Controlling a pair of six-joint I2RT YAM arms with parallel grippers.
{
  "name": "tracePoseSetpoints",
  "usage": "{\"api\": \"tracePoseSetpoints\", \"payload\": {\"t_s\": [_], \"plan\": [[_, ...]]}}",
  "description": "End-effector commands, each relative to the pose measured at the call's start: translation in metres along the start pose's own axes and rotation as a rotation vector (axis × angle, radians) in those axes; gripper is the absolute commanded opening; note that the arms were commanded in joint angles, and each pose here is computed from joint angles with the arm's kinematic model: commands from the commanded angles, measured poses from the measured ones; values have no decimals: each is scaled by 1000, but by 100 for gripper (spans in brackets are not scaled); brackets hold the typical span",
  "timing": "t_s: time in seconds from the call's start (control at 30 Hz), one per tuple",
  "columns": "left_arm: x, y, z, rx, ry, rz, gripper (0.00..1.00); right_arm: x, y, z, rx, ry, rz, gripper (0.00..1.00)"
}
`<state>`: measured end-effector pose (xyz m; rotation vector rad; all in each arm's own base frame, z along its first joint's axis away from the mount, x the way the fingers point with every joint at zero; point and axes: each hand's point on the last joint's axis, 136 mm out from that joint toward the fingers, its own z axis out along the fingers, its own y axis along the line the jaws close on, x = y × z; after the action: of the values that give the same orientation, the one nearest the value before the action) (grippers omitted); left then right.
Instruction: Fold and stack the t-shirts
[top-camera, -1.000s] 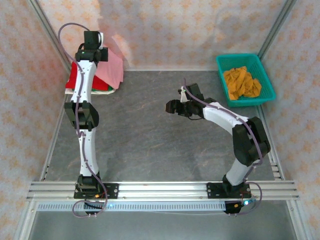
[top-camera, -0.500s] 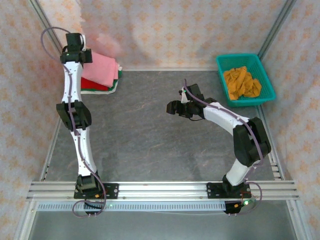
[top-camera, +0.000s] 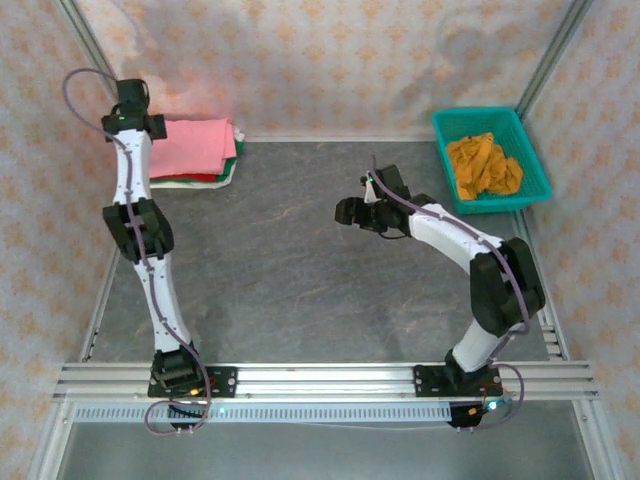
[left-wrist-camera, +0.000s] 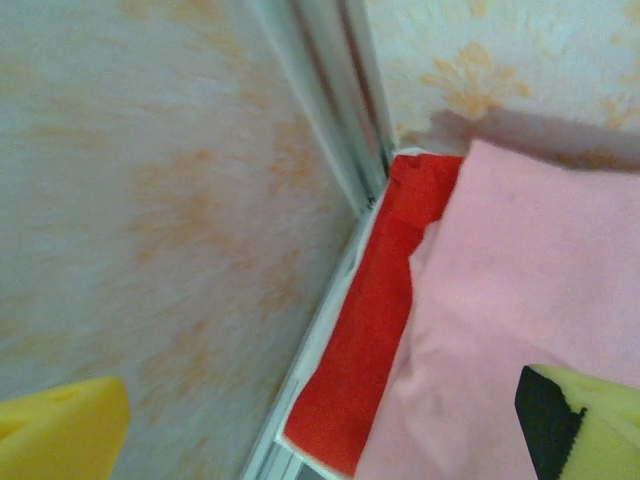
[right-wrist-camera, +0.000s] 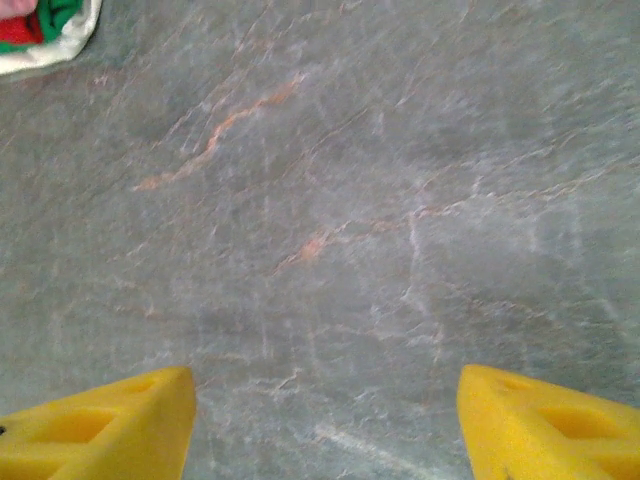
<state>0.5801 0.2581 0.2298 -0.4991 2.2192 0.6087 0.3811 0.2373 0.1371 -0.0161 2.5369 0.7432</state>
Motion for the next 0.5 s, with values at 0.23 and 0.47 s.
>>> {"api": "tracePoseSetpoints", "payload": {"t_s": [0.23,0.47], "plan": [[-7,-3,-237,306,-470,-410,100,-75,-34,-110,287,-618,-145,99],[118,-58,-247,410,-492,-378,100,-55,-88,-166,530,-876,-162,99]]}}
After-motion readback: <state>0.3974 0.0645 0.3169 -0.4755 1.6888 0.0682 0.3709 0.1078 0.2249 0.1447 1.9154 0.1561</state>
